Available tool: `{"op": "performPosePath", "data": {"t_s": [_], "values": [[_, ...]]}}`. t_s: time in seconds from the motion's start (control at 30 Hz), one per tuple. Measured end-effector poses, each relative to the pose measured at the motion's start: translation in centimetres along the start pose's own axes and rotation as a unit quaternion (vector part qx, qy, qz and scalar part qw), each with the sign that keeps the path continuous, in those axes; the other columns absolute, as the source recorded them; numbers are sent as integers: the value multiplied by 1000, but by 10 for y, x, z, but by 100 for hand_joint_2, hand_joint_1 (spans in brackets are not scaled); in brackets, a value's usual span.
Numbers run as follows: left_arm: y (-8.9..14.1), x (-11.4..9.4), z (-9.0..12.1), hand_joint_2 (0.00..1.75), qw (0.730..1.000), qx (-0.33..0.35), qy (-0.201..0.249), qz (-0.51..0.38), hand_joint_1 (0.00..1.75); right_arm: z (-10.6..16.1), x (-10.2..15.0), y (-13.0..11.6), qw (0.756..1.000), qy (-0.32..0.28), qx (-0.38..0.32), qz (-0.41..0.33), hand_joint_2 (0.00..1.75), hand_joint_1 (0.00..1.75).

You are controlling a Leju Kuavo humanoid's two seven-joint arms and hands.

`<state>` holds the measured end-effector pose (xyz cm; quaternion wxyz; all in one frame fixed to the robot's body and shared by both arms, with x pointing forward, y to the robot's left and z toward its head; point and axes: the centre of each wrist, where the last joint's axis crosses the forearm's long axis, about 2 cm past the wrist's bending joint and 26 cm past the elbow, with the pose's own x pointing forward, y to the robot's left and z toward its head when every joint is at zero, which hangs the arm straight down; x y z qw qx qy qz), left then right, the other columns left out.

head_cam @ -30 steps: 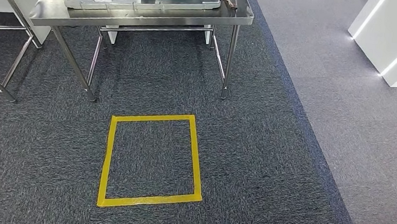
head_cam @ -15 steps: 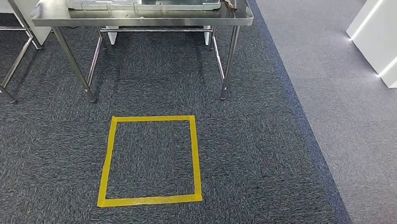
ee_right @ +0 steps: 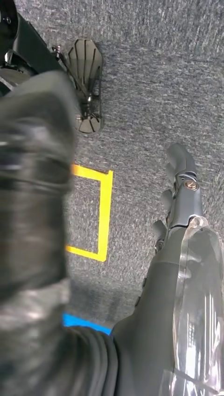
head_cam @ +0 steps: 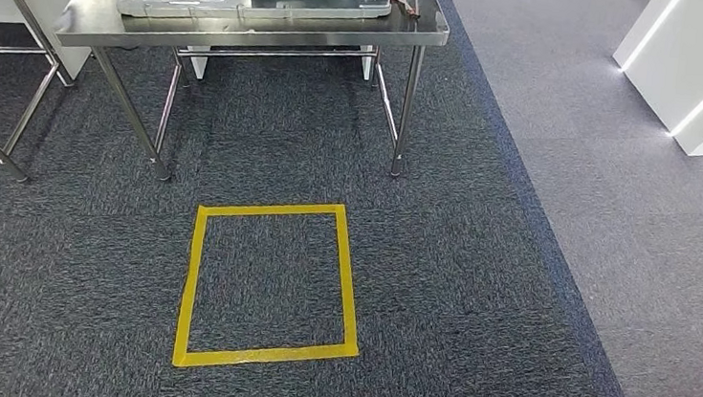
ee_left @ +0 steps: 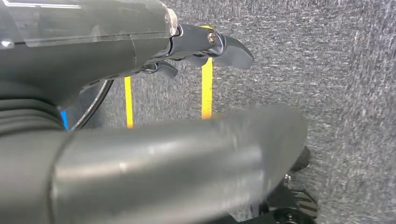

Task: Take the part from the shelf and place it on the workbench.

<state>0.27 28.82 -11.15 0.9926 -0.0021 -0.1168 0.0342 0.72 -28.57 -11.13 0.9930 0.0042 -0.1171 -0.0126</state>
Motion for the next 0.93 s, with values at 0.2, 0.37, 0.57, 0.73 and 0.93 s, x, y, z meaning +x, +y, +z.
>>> {"op": "performPosePath", "data": {"t_s": [0.2,0.37,0.57,0.73,0.93], "values": [[0,-1,0,0,1000,-2,1,-15,0,0,1,-1,1000,-3,0,3,0,0],[0,-1,0,0,1000,-3,0,-19,0,0,1,-1,1000,-4,0,4,0,0],[1,-1,0,0,1000,-3,-1,-23,0,0,2,-1,1000,-5,1,5,0,0],[1,-1,0,0,1000,-4,-1,-24,0,0,2,0,1000,-5,1,6,0,0],[1,-1,0,0,1000,-3,-1,-25,0,0,2,0,1000,-5,1,7,0,0]]}}
